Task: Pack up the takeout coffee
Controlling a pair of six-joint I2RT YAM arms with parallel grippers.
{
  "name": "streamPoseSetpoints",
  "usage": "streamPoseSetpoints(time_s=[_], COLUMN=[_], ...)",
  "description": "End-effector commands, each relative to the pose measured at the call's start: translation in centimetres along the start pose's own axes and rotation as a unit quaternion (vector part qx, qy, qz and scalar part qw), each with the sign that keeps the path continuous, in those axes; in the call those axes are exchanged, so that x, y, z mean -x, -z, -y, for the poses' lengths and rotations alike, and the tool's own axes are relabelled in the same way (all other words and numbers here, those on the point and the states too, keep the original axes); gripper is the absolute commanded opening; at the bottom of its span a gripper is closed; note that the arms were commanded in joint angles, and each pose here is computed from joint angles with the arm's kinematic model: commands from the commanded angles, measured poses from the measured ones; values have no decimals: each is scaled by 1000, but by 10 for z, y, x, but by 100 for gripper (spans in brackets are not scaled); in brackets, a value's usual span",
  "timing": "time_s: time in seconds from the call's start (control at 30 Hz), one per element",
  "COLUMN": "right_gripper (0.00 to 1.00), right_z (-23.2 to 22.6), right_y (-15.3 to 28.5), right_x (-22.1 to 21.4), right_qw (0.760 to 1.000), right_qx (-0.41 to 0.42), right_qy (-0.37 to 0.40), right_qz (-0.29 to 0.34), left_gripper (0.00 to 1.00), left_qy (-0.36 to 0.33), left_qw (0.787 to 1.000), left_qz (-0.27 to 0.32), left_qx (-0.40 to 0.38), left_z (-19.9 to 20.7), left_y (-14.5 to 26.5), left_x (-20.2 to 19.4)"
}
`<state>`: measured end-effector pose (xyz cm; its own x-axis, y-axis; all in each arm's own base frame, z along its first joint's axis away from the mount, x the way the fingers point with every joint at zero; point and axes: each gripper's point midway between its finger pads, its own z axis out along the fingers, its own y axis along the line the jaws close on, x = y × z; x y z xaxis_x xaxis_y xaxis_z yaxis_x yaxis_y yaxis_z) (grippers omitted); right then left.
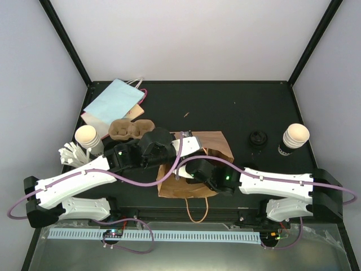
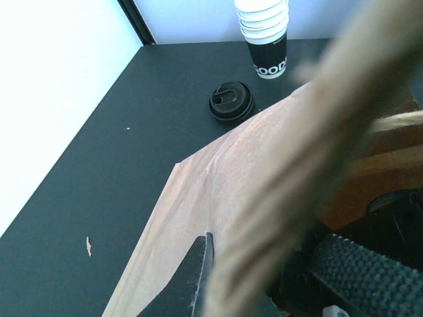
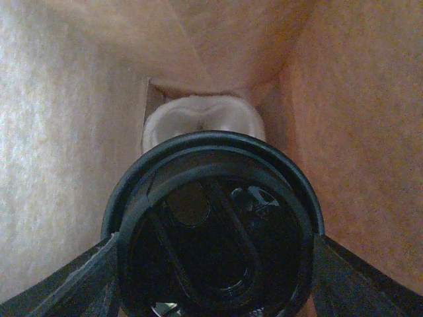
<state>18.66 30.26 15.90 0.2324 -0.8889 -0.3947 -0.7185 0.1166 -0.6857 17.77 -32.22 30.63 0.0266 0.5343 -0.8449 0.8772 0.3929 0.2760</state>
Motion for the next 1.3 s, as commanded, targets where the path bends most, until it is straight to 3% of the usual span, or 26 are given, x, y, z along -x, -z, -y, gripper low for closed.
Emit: streamPoseSetpoints(time_s=[0.0, 0.2, 0.77, 1.27], right_gripper=[42, 42, 43, 43], right_z=[14, 13, -16, -26], right_y=[-4, -11, -33, -52], right_x=[22, 28, 2, 0], right_qw=[999, 997, 999, 995], right_qx=[-30, -42, 19, 59], right_qy=[-15, -8, 31, 41], right_qz=[42, 59, -38, -64], left_gripper=[2, 2, 2, 1], left_qy=[17, 24, 16, 18], left_qw=[999, 999, 1000, 1000], left_qz=[33, 36, 18, 15], left_qx=[-8, -10, -12, -18], left_z=[0, 0, 9, 15], left_y=[7, 10, 7, 7], left_x=[25, 28, 24, 26])
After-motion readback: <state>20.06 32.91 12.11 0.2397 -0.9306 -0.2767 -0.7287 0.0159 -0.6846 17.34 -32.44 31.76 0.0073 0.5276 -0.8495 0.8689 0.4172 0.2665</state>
